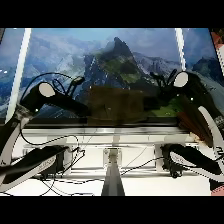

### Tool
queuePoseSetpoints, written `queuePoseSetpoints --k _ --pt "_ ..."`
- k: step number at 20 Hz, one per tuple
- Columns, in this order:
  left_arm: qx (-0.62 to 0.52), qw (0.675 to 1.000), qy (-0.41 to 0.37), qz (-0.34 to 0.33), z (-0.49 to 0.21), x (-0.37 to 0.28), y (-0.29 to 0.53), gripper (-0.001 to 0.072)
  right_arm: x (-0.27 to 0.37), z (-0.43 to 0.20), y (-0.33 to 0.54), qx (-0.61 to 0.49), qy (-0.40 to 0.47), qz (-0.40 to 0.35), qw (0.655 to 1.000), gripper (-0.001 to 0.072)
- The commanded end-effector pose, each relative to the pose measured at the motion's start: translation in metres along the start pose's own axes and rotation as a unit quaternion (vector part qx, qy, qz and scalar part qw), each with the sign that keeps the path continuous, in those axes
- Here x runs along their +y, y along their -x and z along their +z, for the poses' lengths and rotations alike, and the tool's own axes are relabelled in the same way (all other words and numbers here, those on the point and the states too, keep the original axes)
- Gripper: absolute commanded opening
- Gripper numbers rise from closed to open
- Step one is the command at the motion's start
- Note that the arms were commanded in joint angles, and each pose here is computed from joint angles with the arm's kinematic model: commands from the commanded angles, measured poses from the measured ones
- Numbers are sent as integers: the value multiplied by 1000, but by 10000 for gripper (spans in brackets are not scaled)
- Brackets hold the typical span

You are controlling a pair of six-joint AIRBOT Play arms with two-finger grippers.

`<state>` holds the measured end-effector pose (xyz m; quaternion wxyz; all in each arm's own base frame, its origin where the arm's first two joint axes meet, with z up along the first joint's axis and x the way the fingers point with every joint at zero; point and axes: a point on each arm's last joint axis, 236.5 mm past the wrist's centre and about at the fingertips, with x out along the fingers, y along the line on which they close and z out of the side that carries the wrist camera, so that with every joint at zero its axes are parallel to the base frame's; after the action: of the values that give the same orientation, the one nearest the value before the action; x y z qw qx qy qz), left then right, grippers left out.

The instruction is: Fold the clothes and pants, and hang the long-sleeved shirts on hangers.

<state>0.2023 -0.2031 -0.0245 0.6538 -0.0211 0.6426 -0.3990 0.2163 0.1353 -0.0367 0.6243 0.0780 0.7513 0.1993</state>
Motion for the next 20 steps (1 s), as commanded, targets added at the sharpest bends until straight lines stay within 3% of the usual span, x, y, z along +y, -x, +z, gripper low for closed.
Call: queuePoseSetpoints --k 1,2,3,9,15,17,20 --pt "45 999 -16 -15 -15 -16 -15 118 -13 -35 -29 56 -11 2 998 238" --pt "51 998 -17 -17 -16 -16 -19 389 -17 -29 -34 42 -14 -1 999 559" --pt "54 998 -17 -16 -16 -15 -23 697 -19 -20 -36 20 -16 -4 1000 701" --pt "60 998 3 -9 -11 -1 -41 682 -43 36 -23 -95 -35 -55 993 698" --pt "60 998 4 -9 -10 0 -41 682 -105 50 33 -142 -167 -46 975 694" --pt "60 998 4 -9 -10 0 -41 682 -124 31 42 -124 -190 -16 974 682" --pt "61 998 4 -9 -11 0 -42 682 -99 6 25 -90 -169 103 976 682"
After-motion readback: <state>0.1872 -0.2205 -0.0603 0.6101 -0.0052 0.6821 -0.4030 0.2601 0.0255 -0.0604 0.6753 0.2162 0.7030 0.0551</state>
